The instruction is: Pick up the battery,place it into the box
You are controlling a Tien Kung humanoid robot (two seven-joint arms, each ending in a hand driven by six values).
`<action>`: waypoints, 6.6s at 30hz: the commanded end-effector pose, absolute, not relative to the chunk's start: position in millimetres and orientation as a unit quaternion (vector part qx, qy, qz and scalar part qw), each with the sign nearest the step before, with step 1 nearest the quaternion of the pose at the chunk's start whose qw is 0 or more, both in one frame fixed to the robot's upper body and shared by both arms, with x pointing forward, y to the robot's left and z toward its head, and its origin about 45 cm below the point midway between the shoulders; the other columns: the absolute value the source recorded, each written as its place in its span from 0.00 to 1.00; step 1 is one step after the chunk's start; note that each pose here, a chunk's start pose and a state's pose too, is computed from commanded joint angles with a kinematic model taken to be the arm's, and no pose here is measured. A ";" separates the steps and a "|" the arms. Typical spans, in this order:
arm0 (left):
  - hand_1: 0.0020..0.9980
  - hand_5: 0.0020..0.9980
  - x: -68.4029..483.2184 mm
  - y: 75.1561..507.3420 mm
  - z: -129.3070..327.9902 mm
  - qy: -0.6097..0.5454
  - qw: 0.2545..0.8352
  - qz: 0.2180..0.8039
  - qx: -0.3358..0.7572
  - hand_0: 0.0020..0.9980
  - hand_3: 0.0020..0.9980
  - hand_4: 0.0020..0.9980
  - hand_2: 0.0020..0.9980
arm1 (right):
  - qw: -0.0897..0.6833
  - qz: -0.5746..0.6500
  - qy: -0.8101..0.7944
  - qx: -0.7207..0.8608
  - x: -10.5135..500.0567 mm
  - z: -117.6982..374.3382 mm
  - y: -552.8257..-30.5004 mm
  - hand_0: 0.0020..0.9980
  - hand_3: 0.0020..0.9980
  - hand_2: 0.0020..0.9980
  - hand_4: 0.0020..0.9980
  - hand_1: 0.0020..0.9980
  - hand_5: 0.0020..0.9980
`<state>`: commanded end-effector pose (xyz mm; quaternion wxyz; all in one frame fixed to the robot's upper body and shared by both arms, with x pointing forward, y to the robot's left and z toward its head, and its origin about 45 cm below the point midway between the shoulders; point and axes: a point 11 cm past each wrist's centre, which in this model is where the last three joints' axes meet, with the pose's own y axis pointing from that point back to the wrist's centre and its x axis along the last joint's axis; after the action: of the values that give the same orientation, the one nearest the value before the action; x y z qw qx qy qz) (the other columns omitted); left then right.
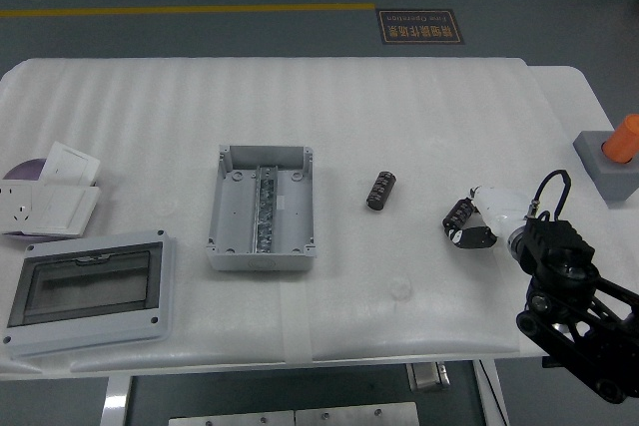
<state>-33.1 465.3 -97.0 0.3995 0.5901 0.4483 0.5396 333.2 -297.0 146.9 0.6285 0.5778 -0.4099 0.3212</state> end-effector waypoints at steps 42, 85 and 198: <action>0.65 0.37 -37.3 466.9 -96.2 0.447 0.400 0.528 0.601 0.62 0.56 0.63 0.52 | 0.381 0.483 -0.316 0.723 348.0 187.3 -116.2 0.81 1.00 0.96 0.68 0.87 0.47; 0.64 0.33 -34.4 466.0 -96.7 0.442 0.403 0.529 0.602 0.62 0.55 0.58 0.51 | 0.551 0.398 -0.346 0.646 386.0 142.6 -214.0 0.85 1.00 0.87 0.83 0.82 0.58; 0.64 0.36 -52.8 462.0 -97.8 0.455 0.395 0.521 0.605 0.62 0.55 0.60 0.51 | 0.379 0.339 -0.623 0.594 367.7 190.8 -348.8 1.00 1.00 0.99 0.80 0.94 0.41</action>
<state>-52.8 462.0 -97.8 0.3947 0.6047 0.4548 0.5212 367.7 -348.8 190.8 0.3791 0.5944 -0.6229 0.3390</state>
